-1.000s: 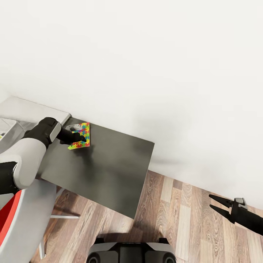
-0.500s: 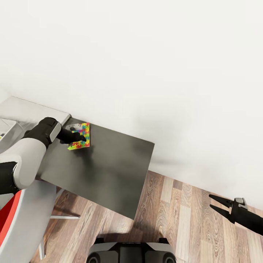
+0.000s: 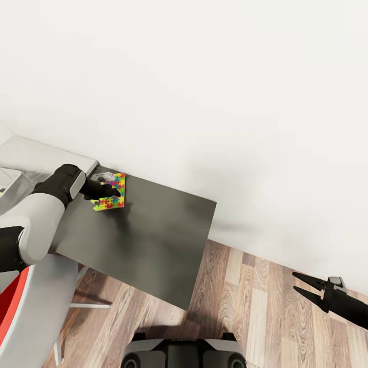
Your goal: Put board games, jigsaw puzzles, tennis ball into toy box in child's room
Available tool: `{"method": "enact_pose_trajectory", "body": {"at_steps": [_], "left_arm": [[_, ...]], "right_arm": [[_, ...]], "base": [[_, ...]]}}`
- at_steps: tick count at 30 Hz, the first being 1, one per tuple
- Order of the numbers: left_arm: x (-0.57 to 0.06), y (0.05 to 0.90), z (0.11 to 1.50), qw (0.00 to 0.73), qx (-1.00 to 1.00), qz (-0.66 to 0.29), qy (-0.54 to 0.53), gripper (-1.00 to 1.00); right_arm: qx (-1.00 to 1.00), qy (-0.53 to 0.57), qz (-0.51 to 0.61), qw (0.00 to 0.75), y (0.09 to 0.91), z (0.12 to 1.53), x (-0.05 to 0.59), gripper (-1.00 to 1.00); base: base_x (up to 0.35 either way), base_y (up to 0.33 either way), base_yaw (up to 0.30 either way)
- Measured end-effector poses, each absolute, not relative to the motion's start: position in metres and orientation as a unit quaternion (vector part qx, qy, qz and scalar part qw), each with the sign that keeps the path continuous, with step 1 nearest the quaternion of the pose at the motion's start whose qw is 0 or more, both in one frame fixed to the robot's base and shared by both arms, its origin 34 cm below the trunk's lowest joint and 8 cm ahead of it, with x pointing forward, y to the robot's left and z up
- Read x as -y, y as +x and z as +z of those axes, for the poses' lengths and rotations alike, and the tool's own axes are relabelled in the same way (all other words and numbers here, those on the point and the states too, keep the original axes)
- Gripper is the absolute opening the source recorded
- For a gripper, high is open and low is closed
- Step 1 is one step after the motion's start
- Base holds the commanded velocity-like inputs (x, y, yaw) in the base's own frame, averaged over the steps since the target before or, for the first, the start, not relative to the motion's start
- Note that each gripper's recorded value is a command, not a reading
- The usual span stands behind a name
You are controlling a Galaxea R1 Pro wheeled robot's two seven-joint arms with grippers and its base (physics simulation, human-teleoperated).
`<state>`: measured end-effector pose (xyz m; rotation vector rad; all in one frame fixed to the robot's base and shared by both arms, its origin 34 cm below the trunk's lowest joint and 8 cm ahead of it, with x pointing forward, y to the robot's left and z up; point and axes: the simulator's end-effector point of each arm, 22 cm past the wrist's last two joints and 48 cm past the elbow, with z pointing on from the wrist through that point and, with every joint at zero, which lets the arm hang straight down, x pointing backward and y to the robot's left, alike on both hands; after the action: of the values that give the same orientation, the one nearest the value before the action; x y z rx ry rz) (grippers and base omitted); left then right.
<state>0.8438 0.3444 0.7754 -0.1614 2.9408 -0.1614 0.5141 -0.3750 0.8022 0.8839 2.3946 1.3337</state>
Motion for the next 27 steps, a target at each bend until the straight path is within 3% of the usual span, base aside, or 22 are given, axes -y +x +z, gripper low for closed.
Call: {"method": "enact_pose_trajectory", "body": {"at_steps": [27], "left_arm": [[-0.3442,0.8423,0.7702,0.092,-0.993,-0.055,-0.056,1.00]], "right_arm": [[-0.825,0.306,0.458,0.127,0.5130,0.7993,0.3747,1.00]], "base": [[-0.013,0.000,0.000]]}}
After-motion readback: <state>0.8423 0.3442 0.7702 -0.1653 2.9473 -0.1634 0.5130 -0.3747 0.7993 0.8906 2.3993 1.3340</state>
